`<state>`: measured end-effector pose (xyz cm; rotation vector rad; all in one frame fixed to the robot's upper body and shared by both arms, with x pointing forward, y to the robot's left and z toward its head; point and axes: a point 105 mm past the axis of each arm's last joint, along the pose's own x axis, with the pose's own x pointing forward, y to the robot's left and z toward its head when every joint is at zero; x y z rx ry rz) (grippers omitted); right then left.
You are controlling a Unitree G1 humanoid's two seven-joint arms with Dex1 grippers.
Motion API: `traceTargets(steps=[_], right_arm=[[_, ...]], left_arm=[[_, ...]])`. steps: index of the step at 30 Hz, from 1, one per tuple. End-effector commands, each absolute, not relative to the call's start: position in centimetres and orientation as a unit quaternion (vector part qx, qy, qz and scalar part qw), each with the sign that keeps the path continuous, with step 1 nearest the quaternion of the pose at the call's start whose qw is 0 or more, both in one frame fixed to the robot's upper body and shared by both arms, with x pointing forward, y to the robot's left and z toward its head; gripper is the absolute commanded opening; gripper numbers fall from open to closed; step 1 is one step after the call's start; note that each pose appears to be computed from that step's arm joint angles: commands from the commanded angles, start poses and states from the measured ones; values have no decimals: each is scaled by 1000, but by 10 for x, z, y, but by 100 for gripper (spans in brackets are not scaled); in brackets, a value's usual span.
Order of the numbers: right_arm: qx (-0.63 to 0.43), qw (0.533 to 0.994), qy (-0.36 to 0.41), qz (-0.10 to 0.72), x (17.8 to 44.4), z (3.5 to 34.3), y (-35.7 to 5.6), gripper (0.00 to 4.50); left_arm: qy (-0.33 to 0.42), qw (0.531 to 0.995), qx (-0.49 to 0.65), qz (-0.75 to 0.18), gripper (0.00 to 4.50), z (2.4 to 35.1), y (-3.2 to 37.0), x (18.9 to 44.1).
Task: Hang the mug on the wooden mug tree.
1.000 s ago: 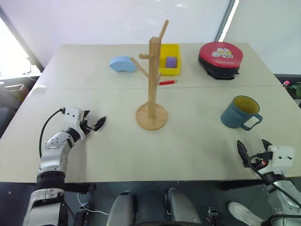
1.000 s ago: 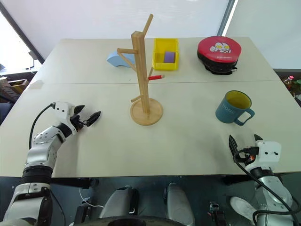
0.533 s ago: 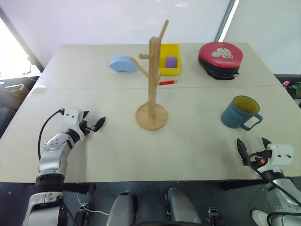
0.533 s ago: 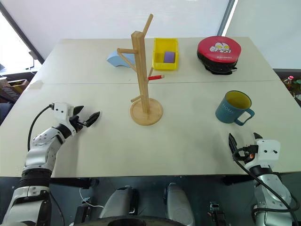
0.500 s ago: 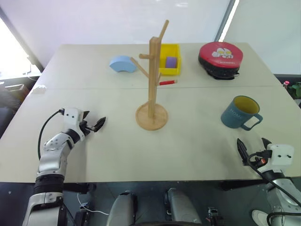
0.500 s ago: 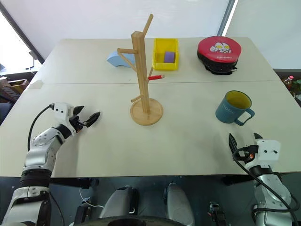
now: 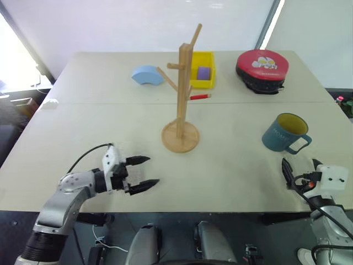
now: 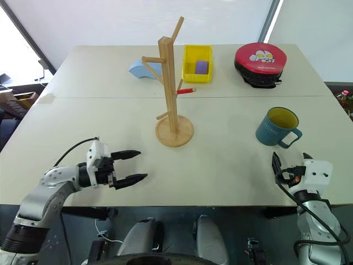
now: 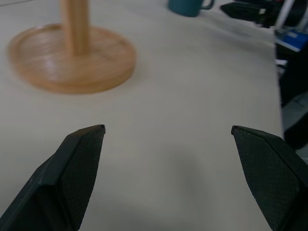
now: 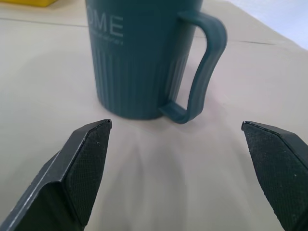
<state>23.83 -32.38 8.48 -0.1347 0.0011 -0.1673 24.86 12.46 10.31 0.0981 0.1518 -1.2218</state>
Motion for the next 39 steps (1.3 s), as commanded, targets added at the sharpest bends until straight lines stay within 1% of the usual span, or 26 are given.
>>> traceTargets(steps=[1, 5, 12, 19, 34, 36, 37, 38, 39], right_arm=[[-71, 991, -34, -109, 241, 101, -329, 446], [-78, 988, -32, -126, 250, 100, -331, 446], [-81, 985, -31, -146, 264, 97, -337, 446], [-81, 982, -31, -167, 271, 95, -346, 446], [-82, 982, -37, -166, 296, 99, -356, 446], [-79, 984, -36, -158, 299, 98, -354, 395], [-73, 985, -36, -152, 301, 97, -352, 358], [-69, 986, -36, -149, 302, 97, -351, 313], [-65, 987, -37, -140, 303, 96, -348, 256]], left_arm=[[40, 781, 56, -621, 450, 121, 99, 241], [18, 762, 61, -644, 450, 131, 79, 242], [-3, 747, 62, -662, 450, 145, 68, 244], [-7, 746, 60, -664, 450, 150, 66, 242], [-24, 751, 56, -658, 450, 160, 60, 247], [-26, 752, 56, -656, 450, 161, 60, 248], [-27, 753, 56, -656, 450, 161, 60, 248], [-27, 753, 56, -655, 450, 161, 60, 248], [-27, 754, 56, -654, 450, 161, 60, 248]])
